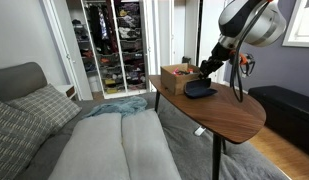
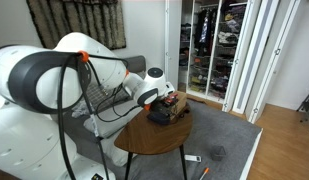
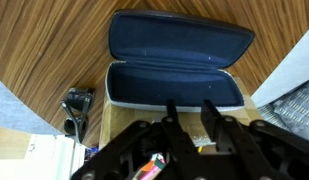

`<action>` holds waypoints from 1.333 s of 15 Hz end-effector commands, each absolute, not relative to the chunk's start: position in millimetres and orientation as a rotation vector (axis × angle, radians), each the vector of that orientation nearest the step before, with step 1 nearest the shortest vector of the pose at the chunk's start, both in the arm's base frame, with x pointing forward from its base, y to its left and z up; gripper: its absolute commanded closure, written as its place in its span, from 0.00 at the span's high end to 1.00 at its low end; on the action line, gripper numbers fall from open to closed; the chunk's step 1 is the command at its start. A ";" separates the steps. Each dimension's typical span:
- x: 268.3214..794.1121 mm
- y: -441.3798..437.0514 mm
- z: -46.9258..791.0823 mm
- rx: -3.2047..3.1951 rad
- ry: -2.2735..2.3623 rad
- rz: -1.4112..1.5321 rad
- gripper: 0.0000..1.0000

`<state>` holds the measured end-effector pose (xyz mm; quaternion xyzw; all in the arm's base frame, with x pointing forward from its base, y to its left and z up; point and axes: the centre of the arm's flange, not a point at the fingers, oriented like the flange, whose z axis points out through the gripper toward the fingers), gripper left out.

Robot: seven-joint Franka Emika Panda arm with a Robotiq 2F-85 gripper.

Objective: Close the grey case

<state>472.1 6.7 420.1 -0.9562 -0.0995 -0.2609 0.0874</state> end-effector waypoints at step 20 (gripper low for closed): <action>487.4 -2.2 397.2 -2.723 -0.352 -0.940 0.00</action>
